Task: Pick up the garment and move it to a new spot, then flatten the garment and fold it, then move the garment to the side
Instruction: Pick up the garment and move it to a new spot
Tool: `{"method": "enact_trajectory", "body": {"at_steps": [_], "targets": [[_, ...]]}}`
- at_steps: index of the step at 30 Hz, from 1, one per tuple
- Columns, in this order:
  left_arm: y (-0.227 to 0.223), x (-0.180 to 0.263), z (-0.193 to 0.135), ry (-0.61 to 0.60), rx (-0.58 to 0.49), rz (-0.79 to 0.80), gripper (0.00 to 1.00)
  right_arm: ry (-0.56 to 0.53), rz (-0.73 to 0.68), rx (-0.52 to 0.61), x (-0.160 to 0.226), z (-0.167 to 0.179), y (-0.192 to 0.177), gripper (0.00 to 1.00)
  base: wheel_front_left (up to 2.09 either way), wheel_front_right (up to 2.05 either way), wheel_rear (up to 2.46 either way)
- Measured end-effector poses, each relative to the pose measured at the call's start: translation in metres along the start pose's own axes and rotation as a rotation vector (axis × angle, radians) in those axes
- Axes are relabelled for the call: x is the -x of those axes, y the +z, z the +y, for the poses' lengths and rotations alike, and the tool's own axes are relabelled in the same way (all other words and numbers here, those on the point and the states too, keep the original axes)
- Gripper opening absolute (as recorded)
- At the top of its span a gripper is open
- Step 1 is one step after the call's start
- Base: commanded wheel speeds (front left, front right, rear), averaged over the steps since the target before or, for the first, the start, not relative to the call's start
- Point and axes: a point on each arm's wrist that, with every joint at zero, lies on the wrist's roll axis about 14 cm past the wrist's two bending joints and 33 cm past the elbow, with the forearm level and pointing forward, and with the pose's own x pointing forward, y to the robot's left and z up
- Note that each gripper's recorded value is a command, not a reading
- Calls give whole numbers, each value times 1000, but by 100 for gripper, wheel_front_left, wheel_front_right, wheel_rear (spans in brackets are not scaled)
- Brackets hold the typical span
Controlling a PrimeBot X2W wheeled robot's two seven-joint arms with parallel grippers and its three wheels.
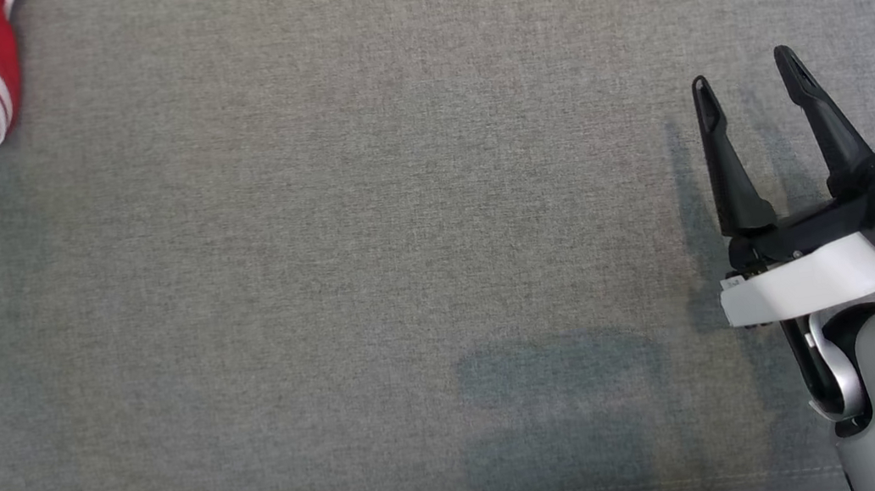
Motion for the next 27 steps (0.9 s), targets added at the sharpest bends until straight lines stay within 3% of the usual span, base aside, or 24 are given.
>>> {"method": "enact_trajectory", "body": {"at_steps": [7,16,17,18,19,20,27], "targets": [[-69,-21,-1,4,17,202,100,-42,66,17,5,-17,-24,100,0,0,0],[-101,-23,10,50,41,295,100,-53,85,29,8,-22,-28,100,0,0,0],[-103,-22,12,59,42,301,75,-53,85,30,8,-22,-28,100,0,0,0],[-105,-21,14,65,39,304,37,-54,83,32,8,-22,-27,100,0,0,0],[-105,-20,15,68,34,302,9,-55,79,34,8,-22,-25,100,0,0,0],[-104,-20,16,71,32,302,0,-54,76,35,9,-22,-24,100,0,0,0],[-82,-13,27,104,19,219,0,-44,40,22,11,-17,-11,100,0,0,0]]}}
